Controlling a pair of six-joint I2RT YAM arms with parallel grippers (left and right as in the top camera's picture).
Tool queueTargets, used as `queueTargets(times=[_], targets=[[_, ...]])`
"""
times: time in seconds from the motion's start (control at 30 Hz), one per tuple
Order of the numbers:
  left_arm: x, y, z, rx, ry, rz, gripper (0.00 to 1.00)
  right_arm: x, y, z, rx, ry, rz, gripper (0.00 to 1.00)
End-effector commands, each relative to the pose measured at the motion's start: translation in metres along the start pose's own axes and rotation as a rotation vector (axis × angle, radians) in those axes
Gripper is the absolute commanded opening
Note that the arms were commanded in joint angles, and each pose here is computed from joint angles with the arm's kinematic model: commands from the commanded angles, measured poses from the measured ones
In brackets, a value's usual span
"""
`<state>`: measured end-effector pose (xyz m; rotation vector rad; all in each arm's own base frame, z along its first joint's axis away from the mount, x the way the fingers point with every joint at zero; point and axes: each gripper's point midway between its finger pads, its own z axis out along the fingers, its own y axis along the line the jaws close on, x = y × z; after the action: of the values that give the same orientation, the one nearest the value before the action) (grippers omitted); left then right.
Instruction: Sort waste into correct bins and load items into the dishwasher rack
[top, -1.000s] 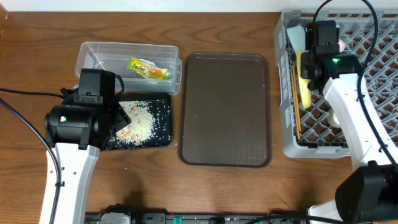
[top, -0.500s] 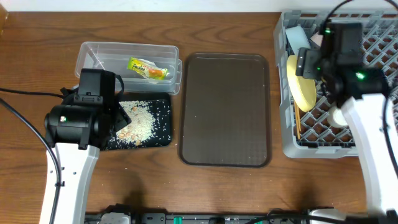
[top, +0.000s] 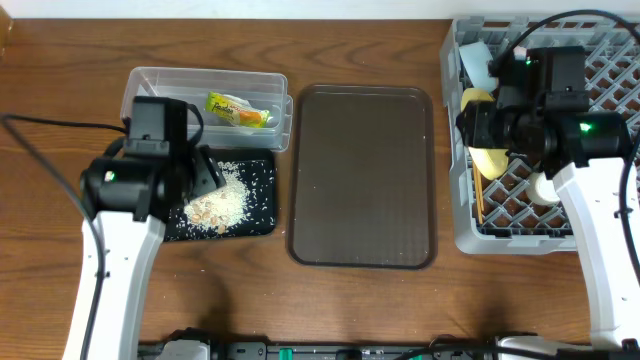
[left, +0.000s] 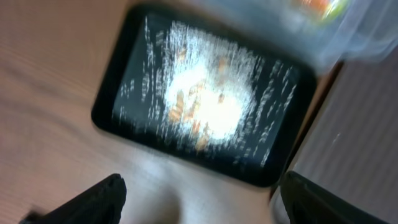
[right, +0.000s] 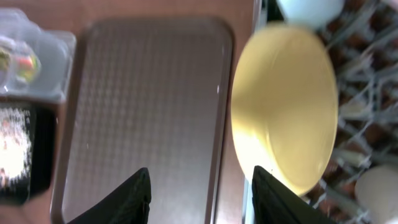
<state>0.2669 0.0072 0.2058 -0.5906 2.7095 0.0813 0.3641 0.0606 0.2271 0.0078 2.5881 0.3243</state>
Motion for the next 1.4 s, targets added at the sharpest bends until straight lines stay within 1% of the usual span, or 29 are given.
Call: queueTargets(times=[0.0, 0.1, 0.23, 0.33, 0.5, 0.57, 0.6, 0.63, 0.67, 0.77, 0.83, 0.93, 1.07, 1.2, 1.37], targets=[[0.023, 0.001, 0.01, -0.011, 0.134, 0.064, 0.81, 0.012, -0.007, 0.001, 0.029, 0.048, 0.07, 0.53], [0.039, 0.008, 0.015, -0.04, 0.195, 0.074, 0.8, 0.033, -0.021, -0.001, 0.109, 0.124, 0.124, 0.57], [0.053, 0.016, 0.013, -0.044, 0.204, 0.075, 0.8, 0.055, -0.024, 0.0, 0.122, 0.172, 0.129, 0.59], [0.06, 0.021, 0.006, -0.018, 0.153, 0.079, 0.8, 0.067, -0.026, -0.002, 0.119, 0.132, 0.138, 0.6], [0.065, 0.02, -0.011, 0.076, -0.025, 0.096, 0.81, 0.086, -0.033, -0.016, 0.13, -0.045, 0.14, 0.65], [0.067, 0.018, -0.017, 0.115, -0.09, 0.101, 0.81, 0.095, -0.035, -0.026, 0.128, -0.128, 0.131, 0.75], [0.068, 0.018, -0.021, 0.137, -0.128, 0.101, 0.82, 0.1, -0.039, -0.033, 0.14, -0.173, 0.137, 0.85], [0.068, 0.018, -0.023, 0.151, -0.152, 0.095, 0.86, 0.103, -0.042, -0.038, 0.153, -0.207, 0.14, 0.97], [0.068, 0.018, -0.026, 0.163, -0.177, 0.091, 0.95, 0.107, -0.046, -0.044, 0.173, -0.244, 0.14, 0.99], [0.063, 0.017, -0.033, 0.191, -0.234, 0.081, 0.96, 0.122, -0.052, -0.057, 0.201, -0.295, 0.14, 0.99], [0.061, 0.016, -0.036, 0.201, -0.253, 0.079, 0.96, 0.135, -0.053, -0.062, 0.201, -0.291, 0.14, 0.99], [0.062, 0.017, -0.035, 0.197, -0.246, 0.081, 0.96, 0.154, -0.054, -0.067, 0.209, -0.254, 0.143, 0.99], [0.062, 0.017, -0.034, 0.195, -0.243, 0.081, 0.96, 0.178, -0.058, -0.066, 0.229, -0.169, 0.149, 0.99], [0.062, 0.017, -0.034, 0.195, -0.242, 0.082, 0.97, 0.191, -0.06, -0.065, 0.241, -0.114, 0.152, 0.99], [0.062, 0.017, -0.034, 0.195, -0.242, 0.081, 0.97, 0.193, -0.06, -0.064, 0.242, -0.107, 0.153, 0.99]])
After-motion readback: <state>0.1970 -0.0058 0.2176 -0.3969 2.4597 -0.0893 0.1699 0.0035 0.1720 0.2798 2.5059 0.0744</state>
